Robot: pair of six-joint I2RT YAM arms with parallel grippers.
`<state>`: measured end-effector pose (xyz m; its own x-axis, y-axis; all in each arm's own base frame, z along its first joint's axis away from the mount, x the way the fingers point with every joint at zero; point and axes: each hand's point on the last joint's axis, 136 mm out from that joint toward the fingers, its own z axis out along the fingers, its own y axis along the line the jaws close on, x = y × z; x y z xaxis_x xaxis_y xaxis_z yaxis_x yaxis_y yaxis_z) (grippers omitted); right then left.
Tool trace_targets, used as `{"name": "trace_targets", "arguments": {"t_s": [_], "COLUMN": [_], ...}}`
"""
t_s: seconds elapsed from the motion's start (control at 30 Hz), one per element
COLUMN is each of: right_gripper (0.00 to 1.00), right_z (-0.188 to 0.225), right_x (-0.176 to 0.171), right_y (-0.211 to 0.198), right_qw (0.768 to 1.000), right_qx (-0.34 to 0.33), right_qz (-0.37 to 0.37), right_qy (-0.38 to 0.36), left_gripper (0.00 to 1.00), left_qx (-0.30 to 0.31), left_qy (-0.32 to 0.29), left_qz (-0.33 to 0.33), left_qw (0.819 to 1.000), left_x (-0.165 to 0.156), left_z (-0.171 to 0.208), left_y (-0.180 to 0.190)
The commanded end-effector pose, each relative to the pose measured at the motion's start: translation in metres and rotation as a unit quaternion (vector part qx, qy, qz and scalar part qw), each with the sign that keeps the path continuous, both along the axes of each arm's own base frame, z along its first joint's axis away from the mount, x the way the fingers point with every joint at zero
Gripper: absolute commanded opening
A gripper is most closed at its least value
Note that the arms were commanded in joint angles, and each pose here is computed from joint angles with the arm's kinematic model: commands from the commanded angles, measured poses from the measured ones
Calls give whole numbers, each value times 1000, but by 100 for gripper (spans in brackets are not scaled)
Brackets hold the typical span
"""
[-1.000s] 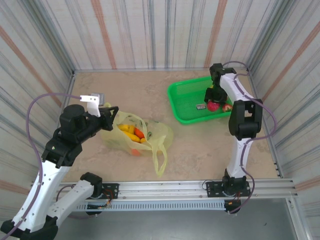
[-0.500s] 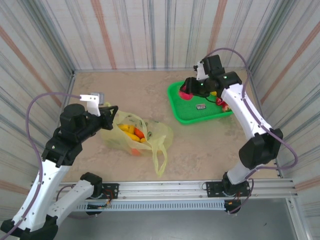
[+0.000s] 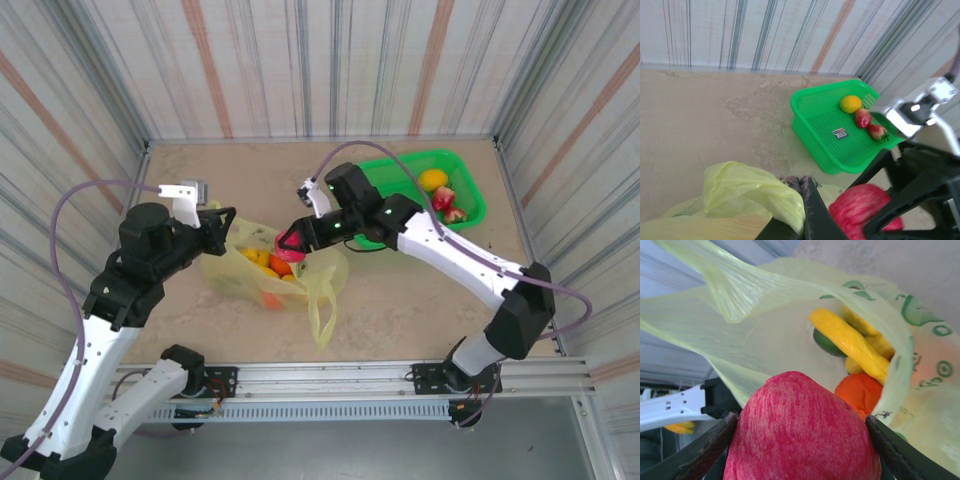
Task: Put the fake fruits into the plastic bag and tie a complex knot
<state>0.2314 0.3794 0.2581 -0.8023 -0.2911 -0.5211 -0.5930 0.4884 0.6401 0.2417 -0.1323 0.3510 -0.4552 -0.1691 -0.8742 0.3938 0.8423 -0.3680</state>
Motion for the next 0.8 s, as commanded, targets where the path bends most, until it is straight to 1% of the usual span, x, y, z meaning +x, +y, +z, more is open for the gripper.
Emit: {"name": "trace_targets", "arguments": {"t_s": [0.0,0.2,0.3,0.37,0.47,0.53,0.77], "right_gripper": [60,62,63,68,79,85,98], "right_z": [-5,-32,-54,-66,-72,-71,-50], "right_x": [13,13,15,17,17,19,25], "right_y": [25,63,70,71,68,63,36], "right_qw": [1000,1000,997,995,992,991,986], "right_qx": [7,-27,-72,-99,-119,-123,-126], "right_qz": [-8,6,3,-3,-9,-18,-48], "right_qy": [-2,-2,-15,-25,-40,-52,-102], "left_gripper": [0,0,0,0,0,0,0], "left_qx": [-16,-21,-21,-19,-16,-15,-11], "left_qy": [-7,-6,-5,-5,-6,-6,-4], "left_qz": [-6,-5,-4,-3,0,1,2], "left_qw": [1000,1000,1000,1000,1000,1000,1000], "left_x": [-6,-8,-9,-10,-11,-11,-10], "left_z": [14,16,16,16,17,17,12], "left_y": [-2,-1,0,1,3,3,3]}}
